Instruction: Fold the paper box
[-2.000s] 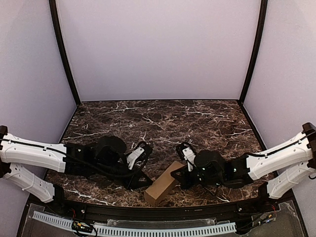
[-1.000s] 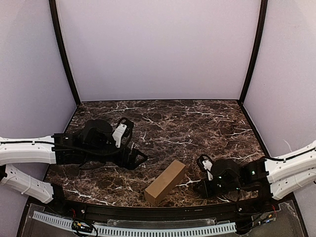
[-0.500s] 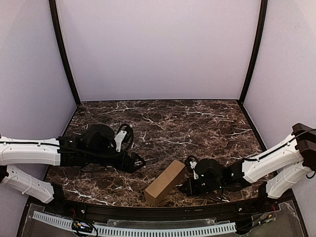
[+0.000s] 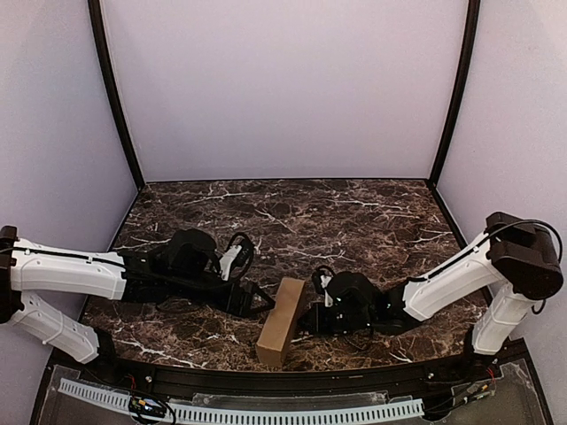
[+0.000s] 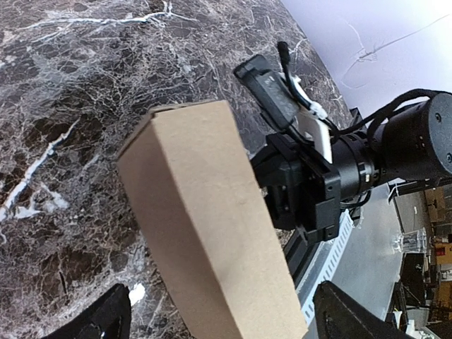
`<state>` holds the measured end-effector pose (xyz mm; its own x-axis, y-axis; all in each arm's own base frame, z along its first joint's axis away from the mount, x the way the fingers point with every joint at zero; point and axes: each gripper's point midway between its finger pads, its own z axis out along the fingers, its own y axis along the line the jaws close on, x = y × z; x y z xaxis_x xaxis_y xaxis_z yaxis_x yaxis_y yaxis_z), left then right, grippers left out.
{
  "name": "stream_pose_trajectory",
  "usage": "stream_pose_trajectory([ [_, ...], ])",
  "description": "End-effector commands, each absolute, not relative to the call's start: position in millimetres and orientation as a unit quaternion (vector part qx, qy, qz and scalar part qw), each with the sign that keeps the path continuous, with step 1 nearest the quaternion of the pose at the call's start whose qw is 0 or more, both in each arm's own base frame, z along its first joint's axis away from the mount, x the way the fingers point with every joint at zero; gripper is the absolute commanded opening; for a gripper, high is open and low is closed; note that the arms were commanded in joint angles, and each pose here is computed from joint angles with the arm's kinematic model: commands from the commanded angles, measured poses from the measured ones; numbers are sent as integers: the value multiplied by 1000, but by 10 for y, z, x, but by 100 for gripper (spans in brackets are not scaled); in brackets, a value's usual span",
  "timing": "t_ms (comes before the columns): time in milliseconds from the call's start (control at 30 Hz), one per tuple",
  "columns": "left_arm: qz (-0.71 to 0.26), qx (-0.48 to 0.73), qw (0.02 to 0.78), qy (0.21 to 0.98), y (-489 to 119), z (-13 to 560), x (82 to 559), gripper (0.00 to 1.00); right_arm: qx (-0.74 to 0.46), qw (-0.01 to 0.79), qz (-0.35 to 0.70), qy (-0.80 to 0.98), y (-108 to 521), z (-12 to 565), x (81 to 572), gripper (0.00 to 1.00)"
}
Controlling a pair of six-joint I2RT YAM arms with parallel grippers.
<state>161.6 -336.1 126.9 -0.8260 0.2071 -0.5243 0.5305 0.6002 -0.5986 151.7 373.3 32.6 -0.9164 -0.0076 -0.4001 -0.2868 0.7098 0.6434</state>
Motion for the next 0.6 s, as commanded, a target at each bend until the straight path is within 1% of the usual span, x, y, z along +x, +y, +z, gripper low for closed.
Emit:
stream_pose_trajectory([
  [0, -421, 209, 181, 864, -3424, 1254, 1537, 89, -82, 192, 415, 885, 3999, 431, 1642, 0],
  [200, -411, 199, 174, 872, -3387, 1151, 1538, 89, -86, 190, 442, 872, 4230, 440, 1781, 0],
  [333, -402, 197, 172, 877, -3368, 1088, 1541, 89, -92, 209, 439, 869, 4328, 484, 1916, 0],
  [567, -395, 186, 195, 878, -3367, 1158, 1641, 89, -105, 207, 458, 858, 4543, 516, 2056, 0],
])
